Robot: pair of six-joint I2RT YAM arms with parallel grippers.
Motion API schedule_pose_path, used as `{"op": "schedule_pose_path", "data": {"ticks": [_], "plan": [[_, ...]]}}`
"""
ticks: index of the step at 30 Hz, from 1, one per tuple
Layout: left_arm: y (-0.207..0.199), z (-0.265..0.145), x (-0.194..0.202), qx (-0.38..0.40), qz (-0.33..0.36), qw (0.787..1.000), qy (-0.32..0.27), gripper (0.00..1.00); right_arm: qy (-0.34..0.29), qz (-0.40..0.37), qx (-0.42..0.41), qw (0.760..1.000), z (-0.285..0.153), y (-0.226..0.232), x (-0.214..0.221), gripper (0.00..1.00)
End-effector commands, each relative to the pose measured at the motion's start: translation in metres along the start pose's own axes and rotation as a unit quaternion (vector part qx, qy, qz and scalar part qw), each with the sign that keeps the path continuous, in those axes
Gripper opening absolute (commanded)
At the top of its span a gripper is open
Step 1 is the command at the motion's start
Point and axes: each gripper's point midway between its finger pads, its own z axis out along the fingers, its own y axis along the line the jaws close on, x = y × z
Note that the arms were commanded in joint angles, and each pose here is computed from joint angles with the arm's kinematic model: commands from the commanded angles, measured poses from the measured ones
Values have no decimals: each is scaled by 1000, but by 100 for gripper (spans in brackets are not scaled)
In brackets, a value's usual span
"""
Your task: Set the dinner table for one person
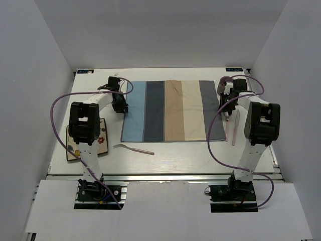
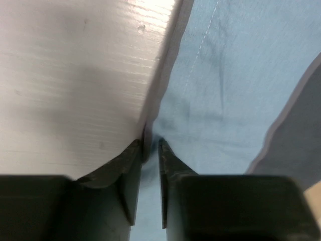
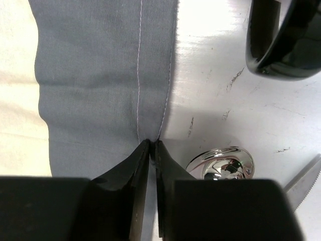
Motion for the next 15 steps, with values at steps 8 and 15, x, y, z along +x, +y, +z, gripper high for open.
{"op": "schedule_pose_path", "data": {"ticks": [8, 15], "plan": [[-7, -43, -40, 2, -2, 999, -54, 59, -42, -57, 4, 997, -36, 2, -31, 38], [-15, -85, -71, 14, 1, 991, -131, 49, -82, -104, -14, 991, -68, 15, -58, 39]]}}
